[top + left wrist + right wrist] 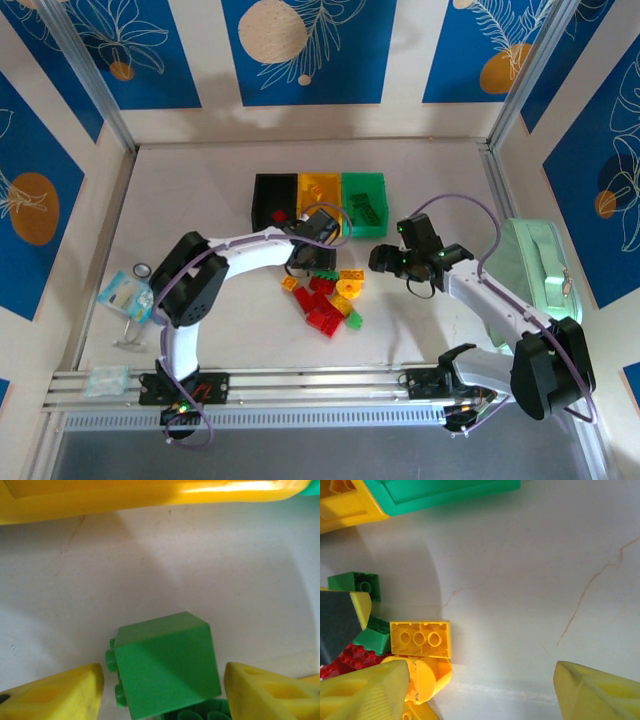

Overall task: Sort the legos into containers by color
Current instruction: Pick up the lego from the center of the table.

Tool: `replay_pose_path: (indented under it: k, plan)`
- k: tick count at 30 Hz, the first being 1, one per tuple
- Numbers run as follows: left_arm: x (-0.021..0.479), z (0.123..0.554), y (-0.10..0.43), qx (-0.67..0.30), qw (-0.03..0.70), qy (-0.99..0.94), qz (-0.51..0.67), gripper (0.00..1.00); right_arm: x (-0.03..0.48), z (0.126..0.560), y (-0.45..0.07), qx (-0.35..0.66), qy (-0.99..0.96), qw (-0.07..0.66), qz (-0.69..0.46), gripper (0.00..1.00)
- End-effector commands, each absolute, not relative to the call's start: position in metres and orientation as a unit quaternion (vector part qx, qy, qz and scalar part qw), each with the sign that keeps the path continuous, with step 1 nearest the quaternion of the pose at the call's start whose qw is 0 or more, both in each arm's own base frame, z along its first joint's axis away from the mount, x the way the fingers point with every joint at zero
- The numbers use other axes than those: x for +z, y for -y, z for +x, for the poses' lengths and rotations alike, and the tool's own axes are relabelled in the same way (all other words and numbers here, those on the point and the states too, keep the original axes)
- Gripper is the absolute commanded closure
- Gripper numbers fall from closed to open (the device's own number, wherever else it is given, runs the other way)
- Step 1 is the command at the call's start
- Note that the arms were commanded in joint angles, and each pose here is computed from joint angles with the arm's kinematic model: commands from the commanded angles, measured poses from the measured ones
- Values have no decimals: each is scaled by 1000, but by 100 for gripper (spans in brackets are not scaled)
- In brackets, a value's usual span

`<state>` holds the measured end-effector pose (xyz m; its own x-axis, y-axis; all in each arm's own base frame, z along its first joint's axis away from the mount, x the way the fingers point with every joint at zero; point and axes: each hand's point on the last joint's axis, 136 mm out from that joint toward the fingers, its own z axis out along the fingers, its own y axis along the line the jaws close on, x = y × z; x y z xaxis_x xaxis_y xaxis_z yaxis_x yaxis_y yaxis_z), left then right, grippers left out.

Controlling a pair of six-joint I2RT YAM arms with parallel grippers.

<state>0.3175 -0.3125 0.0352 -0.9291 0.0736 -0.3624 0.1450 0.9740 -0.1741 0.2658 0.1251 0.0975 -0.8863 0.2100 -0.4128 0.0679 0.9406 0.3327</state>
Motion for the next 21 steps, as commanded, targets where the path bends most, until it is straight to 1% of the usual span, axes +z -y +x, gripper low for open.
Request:
replay_pose_path:
  k: [1,3,5,8,11,17,21]
  plan:
    - [29,319,311,-69,174,-981,53,41,100,262,-126,174,-954,229,81,24]
    - [27,320,310,-58,174,-982,54,48,99,260,-124,173,-954,232,82,24]
    - [31,320,311,-52,181,-980,58,58,99,257,-122,172,-953,234,85,24]
    - [45,321,315,-50,199,-976,68,65,95,254,-119,172,-952,236,91,24]
    - [67,322,326,-77,222,-969,77,68,90,251,-115,167,-953,231,99,25]
    - [124,338,359,-147,281,-941,117,68,86,248,-106,154,-954,229,116,25]
    - [141,352,380,-159,294,-931,145,68,94,245,-101,153,-949,244,124,26]
